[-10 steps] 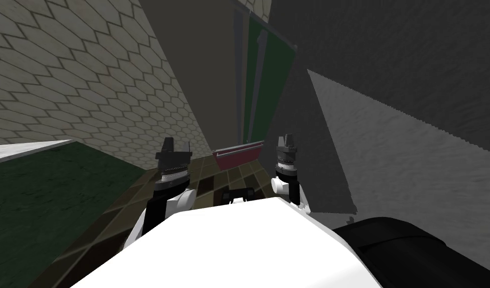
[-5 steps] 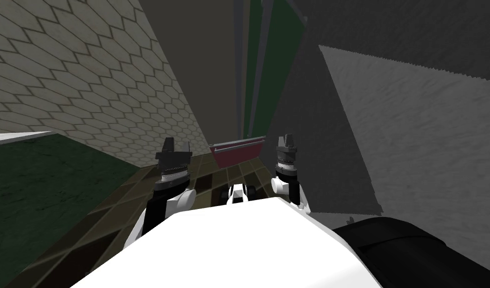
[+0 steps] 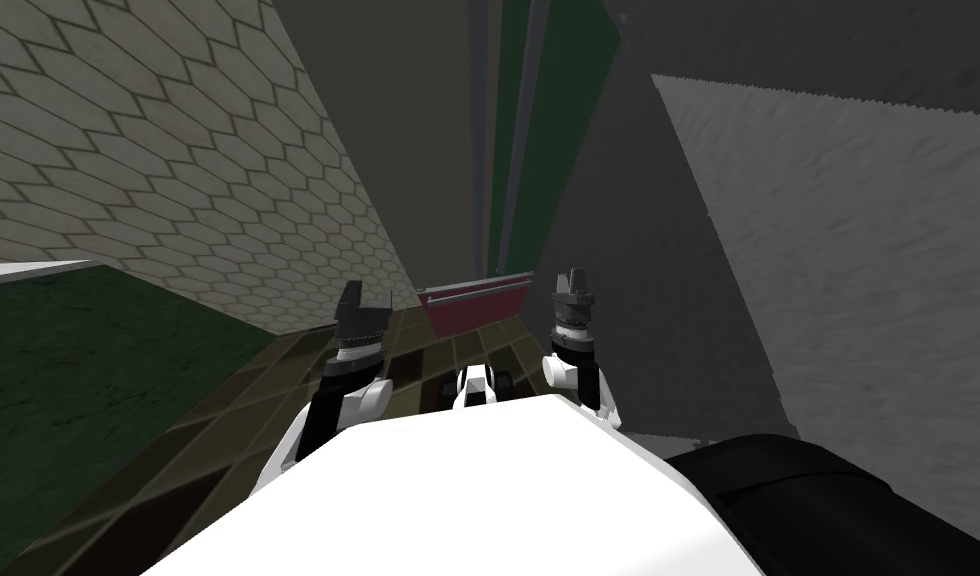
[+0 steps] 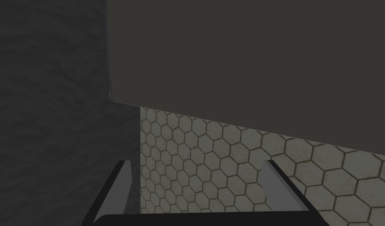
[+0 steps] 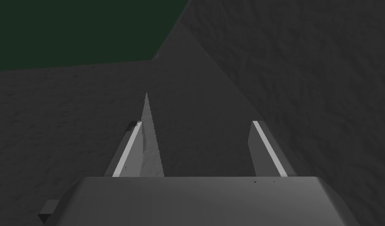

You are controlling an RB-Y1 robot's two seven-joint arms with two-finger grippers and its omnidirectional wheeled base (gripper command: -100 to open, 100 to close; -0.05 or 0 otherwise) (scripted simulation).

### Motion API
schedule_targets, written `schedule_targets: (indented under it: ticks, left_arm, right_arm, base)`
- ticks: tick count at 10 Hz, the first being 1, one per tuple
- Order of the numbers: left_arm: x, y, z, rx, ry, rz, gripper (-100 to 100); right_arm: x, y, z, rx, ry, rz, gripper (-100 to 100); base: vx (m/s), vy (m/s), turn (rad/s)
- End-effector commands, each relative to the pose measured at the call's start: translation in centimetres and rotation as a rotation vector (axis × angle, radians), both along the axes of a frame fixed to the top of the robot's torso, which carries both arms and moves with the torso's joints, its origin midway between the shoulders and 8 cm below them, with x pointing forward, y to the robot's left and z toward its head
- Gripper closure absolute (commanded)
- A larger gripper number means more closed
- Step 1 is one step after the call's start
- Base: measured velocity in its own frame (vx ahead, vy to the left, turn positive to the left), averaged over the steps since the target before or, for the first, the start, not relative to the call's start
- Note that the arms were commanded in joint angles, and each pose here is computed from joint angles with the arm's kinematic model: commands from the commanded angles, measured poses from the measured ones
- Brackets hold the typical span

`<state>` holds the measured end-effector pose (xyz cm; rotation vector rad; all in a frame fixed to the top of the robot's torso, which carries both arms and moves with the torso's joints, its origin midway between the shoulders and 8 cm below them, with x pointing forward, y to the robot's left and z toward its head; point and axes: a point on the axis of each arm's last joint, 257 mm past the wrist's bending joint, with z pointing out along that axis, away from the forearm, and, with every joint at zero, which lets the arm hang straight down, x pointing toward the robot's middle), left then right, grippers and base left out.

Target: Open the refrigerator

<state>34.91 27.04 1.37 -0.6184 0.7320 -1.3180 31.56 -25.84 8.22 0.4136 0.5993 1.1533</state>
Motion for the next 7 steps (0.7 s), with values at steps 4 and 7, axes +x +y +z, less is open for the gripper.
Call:
schedule_targets:
  ticks: [4, 7]
  left_arm:
    - [1.8, 0.9, -4.7, 0.032, 0.07, 0.001, -100]
    - [2.7, 1.6, -7.6, 0.051, 0.104, 0.006, -100]
  right_arm:
    - [0.0, 0.0, 0.0, 0.0, 0.0, 0.0, 0]
    - [0.0, 0.0, 0.0, 0.0, 0.0, 0.0, 0]
  base:
    - [0.079, -0.006, 0.017]
    - [0.072, -0.009, 0.022]
